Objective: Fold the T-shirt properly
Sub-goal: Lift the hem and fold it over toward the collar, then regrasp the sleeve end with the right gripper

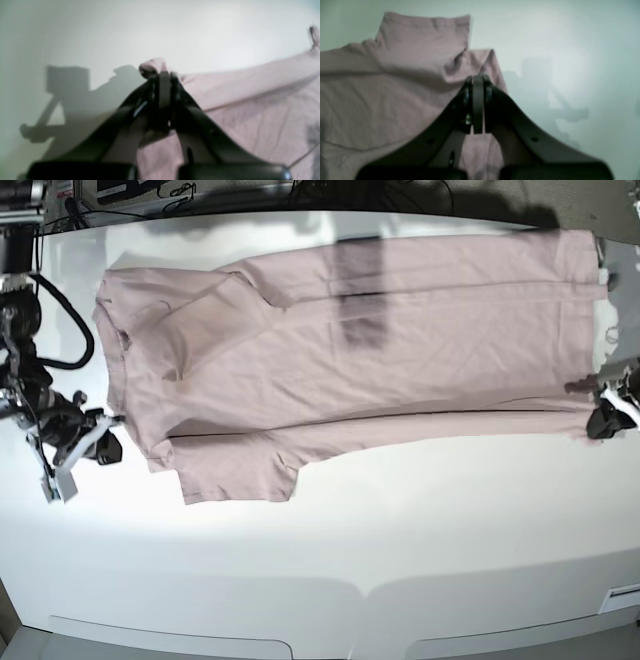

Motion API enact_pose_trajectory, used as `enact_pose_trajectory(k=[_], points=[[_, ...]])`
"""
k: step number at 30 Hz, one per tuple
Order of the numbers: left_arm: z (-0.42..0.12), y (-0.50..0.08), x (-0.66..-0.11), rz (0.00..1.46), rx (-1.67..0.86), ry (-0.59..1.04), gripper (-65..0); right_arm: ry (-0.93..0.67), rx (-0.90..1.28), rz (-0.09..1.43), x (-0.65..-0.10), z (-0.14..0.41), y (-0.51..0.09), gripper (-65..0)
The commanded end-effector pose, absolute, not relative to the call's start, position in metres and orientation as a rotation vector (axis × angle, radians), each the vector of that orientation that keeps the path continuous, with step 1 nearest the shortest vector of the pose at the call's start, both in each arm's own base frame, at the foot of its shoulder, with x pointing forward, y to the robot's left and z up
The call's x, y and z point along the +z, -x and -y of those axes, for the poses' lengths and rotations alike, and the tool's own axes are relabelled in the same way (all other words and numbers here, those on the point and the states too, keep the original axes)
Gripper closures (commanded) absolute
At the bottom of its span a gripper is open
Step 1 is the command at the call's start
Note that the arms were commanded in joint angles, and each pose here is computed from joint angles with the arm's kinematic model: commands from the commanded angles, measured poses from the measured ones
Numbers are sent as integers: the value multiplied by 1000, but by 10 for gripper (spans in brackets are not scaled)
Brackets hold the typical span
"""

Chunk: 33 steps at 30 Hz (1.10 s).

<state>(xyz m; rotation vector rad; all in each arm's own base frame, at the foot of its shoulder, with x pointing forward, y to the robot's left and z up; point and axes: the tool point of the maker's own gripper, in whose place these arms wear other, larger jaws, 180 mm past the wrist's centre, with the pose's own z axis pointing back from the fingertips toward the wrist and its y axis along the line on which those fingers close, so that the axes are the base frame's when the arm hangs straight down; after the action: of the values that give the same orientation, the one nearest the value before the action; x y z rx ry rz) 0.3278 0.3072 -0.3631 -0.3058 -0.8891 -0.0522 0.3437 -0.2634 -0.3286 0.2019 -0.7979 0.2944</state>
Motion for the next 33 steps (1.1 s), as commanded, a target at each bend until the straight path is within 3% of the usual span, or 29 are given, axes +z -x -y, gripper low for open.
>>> enact_pose_trajectory(k=[1,22,32,33], points=[[-313,-335,-341,946,-76,286,0,-209,303,868,-306,265,-349,0],[-313,-250,-387,770,-55,256,0,-258,250,887,-316,260,-322,0],[-281,-227,-417,736,-24,305,0,-268,245,909,-313,257,-326,0],[-278,-226,-420,738,-26,301,0,-275,239,921,-311,254,-329,-55]])
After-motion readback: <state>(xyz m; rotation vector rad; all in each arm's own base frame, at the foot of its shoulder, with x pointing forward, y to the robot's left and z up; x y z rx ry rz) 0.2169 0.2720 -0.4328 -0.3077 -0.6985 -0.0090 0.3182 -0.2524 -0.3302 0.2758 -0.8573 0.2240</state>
